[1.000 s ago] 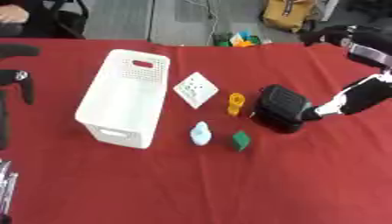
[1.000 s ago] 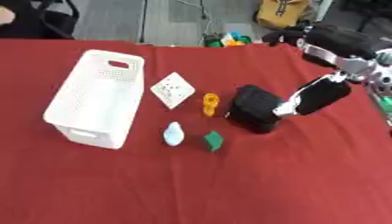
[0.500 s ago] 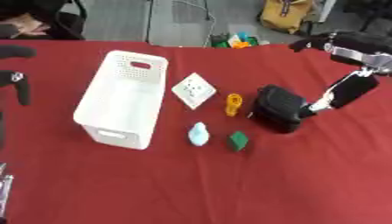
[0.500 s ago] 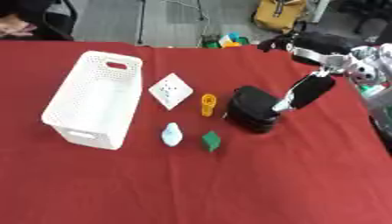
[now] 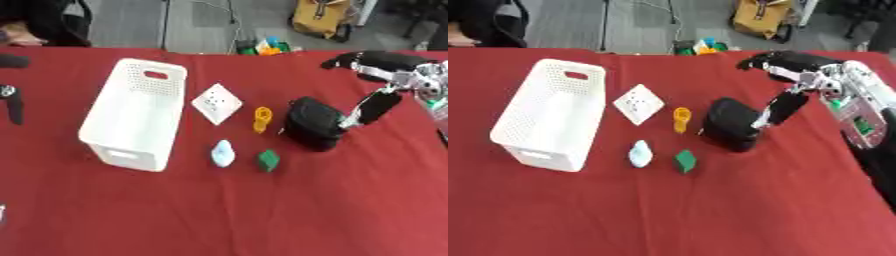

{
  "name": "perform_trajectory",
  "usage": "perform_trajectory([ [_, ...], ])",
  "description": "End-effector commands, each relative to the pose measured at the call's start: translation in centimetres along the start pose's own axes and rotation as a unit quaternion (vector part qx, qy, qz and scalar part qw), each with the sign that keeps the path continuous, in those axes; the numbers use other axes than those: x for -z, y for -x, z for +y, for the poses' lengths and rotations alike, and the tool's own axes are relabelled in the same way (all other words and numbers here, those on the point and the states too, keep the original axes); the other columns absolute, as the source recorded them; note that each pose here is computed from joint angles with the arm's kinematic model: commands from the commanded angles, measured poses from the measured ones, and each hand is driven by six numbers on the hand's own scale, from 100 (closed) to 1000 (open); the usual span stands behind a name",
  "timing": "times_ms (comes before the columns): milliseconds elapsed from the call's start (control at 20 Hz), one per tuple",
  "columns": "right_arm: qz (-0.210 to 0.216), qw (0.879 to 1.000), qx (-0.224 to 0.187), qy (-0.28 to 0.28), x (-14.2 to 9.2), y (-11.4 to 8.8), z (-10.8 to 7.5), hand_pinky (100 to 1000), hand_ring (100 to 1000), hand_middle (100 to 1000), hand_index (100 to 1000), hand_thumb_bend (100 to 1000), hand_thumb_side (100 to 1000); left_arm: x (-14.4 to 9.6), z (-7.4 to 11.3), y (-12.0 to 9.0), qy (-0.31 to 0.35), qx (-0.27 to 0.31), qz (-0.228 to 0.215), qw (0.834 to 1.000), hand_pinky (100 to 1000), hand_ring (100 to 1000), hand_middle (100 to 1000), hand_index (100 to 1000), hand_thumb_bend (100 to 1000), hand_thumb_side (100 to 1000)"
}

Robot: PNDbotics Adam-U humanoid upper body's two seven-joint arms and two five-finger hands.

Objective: Pick up objects on the table and place them in the box.

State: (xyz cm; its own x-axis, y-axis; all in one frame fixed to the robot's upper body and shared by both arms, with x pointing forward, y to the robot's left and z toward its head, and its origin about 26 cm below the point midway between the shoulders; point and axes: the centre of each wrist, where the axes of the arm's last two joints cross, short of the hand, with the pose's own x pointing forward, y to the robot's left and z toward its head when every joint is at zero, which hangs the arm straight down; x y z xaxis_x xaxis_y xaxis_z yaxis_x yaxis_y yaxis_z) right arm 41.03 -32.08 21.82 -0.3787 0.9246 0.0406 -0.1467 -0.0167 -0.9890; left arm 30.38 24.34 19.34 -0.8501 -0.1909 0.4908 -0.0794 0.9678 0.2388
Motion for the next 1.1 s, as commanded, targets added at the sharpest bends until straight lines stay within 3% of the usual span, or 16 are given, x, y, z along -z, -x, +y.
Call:
perform_trajectory([
  [50,0.015,0.999,0.004,0.029,0.0,0.3,-0.6,993,964,902,1000,927,398,0.4,0.2,-0.5,0.004,0.001,-0.011,1.000,158,652,742,869,100,1000],
  [100,0.019,0.999,0.006,0.035,0.0,0.1,-0.5,993,964,902,1000,927,398,0.3,0.2,-0.5,0.004,0.002,-0.011,1.000,158,652,742,869,100,1000],
  [150,0.026,0.999,0.011,0.046,0.1,-0.3,-0.5,1000,971,903,1000,1000,451,0.3,0.2,-0.5,0.005,0.001,-0.011,1.000,158,652,743,869,100,1000],
  [400,0.052,0.997,0.038,0.048,0.3,-2.2,-0.9,987,961,896,1000,1000,441,0.3,0.1,-0.5,0.005,-0.001,-0.010,1.000,160,652,743,869,100,1000],
  [650,0.052,0.997,0.049,0.019,0.9,-2.0,-0.2,916,911,888,1000,967,421,0.4,0.0,-0.5,0.007,-0.004,-0.010,1.000,158,653,743,869,100,1000],
  [1100,0.058,0.995,0.077,0.008,1.8,-2.1,0.7,885,907,889,1000,981,419,0.5,-0.1,-0.5,0.008,-0.006,-0.011,1.000,158,653,743,869,100,1000],
])
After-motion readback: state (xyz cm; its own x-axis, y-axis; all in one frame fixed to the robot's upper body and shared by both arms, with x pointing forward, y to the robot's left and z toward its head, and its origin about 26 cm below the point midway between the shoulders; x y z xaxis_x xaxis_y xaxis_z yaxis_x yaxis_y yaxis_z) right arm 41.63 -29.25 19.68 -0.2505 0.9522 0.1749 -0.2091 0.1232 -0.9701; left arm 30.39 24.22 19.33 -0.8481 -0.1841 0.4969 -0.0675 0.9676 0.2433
